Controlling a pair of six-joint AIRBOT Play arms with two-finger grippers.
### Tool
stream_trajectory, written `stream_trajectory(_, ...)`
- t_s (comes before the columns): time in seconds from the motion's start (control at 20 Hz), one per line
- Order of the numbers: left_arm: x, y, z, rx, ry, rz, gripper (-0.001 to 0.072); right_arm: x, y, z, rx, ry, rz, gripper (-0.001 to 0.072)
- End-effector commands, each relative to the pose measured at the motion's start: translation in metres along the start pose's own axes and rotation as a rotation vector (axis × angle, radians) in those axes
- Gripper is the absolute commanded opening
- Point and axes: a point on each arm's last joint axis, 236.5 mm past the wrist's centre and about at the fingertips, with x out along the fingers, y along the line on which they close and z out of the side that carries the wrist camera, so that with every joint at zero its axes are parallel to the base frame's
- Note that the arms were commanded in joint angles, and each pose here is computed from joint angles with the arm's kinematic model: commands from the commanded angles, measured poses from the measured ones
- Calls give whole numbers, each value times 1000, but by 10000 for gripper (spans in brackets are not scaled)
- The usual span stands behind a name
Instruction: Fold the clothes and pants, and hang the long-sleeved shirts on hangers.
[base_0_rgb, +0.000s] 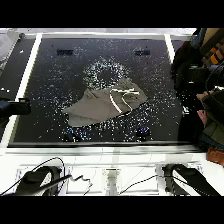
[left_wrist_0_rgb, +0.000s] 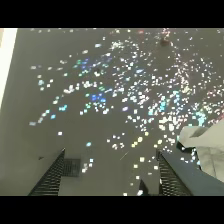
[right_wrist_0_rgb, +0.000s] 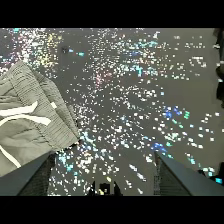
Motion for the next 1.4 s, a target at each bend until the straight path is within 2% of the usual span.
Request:
stream_trajectory(0.0, 0, 0, 0, -1, -2, 0, 646, 0, 0, 2, -1, -8, 0, 688)
stream_trajectory(0.1, 0, 0, 0, 1, -1, 1, 646, 0, 0, 5, -1, -22, -1, 688)
stream_trajectory(0.3, -1, 22, 1, 143, 4, 93, 645, 0, 0, 5, -1, -23, -1, 688)
stream_trajectory(0.55, -1, 22, 1, 142, 2, 93, 645, 8, -6, 16, -33, -61, -27, 688)
stream_trajectory(0.65, -1, 20, 8, 130, -27, 84, 636, 32, -18, -4, -67, 42, -63, 688)
stream_trajectory(0.8, 0, -8, 6, -16, -24, -35, 636, 78, -24, -61, -31, 252, -49, 688)
stream_trajectory(1.0, 6, -24, -4, -46, 5, -92, 637, 114, -19, -127, -31, 404, -28, 688)
stream_trajectory(1.15, 22, -30, -21, -77, 72, -98, 633, 127, -18, -147, -31, 422, -25, 688)
stream_trajectory(1.35, 51, -42, -46, -73, 186, -115, 628, 145, -20, -135, 36, 321, -48, 686)
